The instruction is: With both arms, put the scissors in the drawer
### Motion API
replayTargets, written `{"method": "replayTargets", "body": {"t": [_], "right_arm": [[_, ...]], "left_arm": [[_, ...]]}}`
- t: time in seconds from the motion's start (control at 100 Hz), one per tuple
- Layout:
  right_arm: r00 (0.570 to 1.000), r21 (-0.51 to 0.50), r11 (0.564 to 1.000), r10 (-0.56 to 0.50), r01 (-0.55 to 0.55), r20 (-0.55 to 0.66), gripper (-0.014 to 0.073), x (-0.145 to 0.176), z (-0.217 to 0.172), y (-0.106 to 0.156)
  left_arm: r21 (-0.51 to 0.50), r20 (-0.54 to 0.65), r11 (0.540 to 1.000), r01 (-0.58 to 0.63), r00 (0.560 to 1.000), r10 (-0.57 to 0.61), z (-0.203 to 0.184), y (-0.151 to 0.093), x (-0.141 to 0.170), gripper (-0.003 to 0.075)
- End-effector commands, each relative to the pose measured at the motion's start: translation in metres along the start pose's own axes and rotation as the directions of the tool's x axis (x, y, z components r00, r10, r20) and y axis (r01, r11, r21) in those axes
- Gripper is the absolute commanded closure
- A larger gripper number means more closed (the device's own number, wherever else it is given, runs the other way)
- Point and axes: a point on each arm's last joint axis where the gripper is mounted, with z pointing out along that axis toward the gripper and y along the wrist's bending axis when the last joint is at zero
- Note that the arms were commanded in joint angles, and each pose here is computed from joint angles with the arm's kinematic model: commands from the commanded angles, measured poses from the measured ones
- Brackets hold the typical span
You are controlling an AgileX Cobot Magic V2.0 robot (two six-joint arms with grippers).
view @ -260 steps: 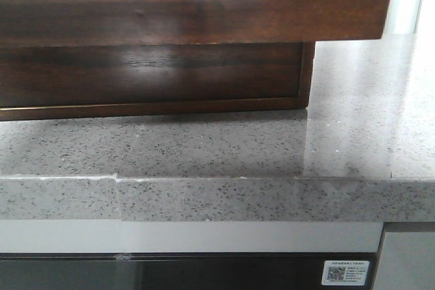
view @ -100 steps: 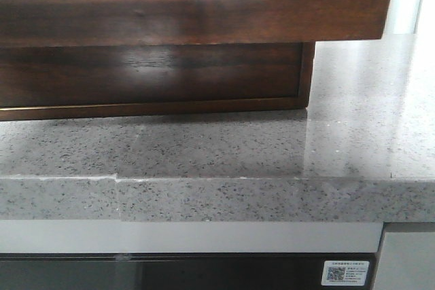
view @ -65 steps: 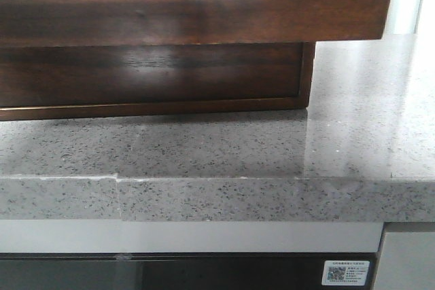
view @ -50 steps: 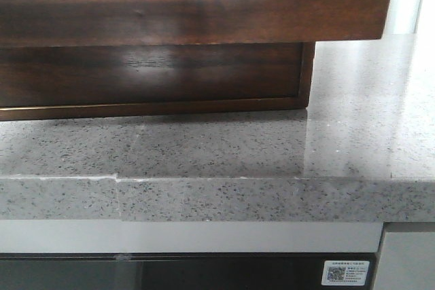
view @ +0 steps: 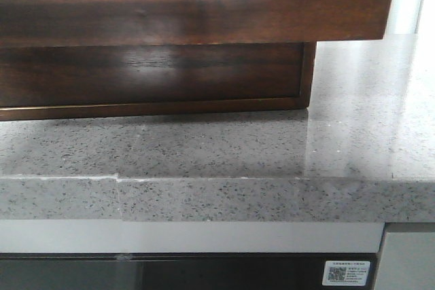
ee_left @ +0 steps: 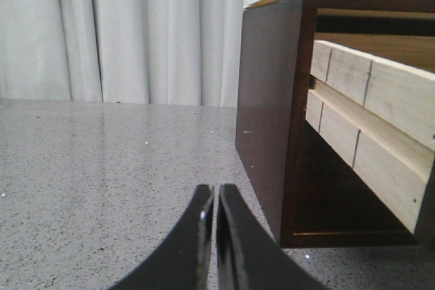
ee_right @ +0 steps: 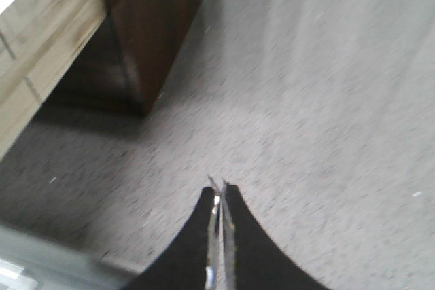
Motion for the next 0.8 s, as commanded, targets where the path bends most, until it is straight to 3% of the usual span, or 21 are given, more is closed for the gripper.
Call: {"method": "replayTargets", "body": {"t": [0.0, 0.16, 0.3, 0.48, 0.51, 0.69, 0.79], "right_arm": [[0.978, 0.086, 0.996, -0.021, 0.003, 0.205, 0.0664, 0.003, -0.009, -0.004], [0.953, 0.13, 0.991, -0.027, -0.014, 0.303, 0.0664, 0.05, -0.011, -0.001], [0.926, 0.164, 0.986, -0.034, -0.03, 0.377, 0.0664, 0.072, -0.009, -0.002], [0.904, 0.208, 0.976, -0.027, -0.069, 0.426, 0.0664, 0.089, 0.0, -0.007], [0.896, 0.193, 0.975, 0.013, -0.11, 0.445, 0.0664, 0.091, 0.001, -0.007], [0.84, 0.189, 0.975, -0.004, -0.117, 0.542, 0.0664, 0.104, 0.001, -0.005], [0.841, 0.189, 0.975, -0.004, -0.117, 0.542, 0.0664, 0.103, 0.001, -0.005]], "left_arm": [[-0.006, 0.065, 1.0, 0.011, 0.998, -0.01, -0.001, 0.001, 0.004, 0.0741], [-0.006, 0.065, 1.0, 0.011, 0.998, -0.01, -0.001, 0.001, 0.004, 0.0741], [-0.006, 0.065, 1.0, 0.011, 0.998, -0.01, -0.001, 0.001, 0.004, 0.0741], [-0.006, 0.065, 1.0, 0.011, 0.998, -0.01, -0.001, 0.001, 0.004, 0.0741], [-0.006, 0.065, 1.0, 0.011, 0.998, -0.01, -0.001, 0.001, 0.004, 0.0741], [-0.006, 0.065, 1.0, 0.011, 0.998, -0.01, -0.001, 0.001, 0.004, 0.0741], [-0.006, 0.065, 1.0, 0.011, 0.998, -0.01, -0.001, 0.001, 0.004, 0.0741]]}}
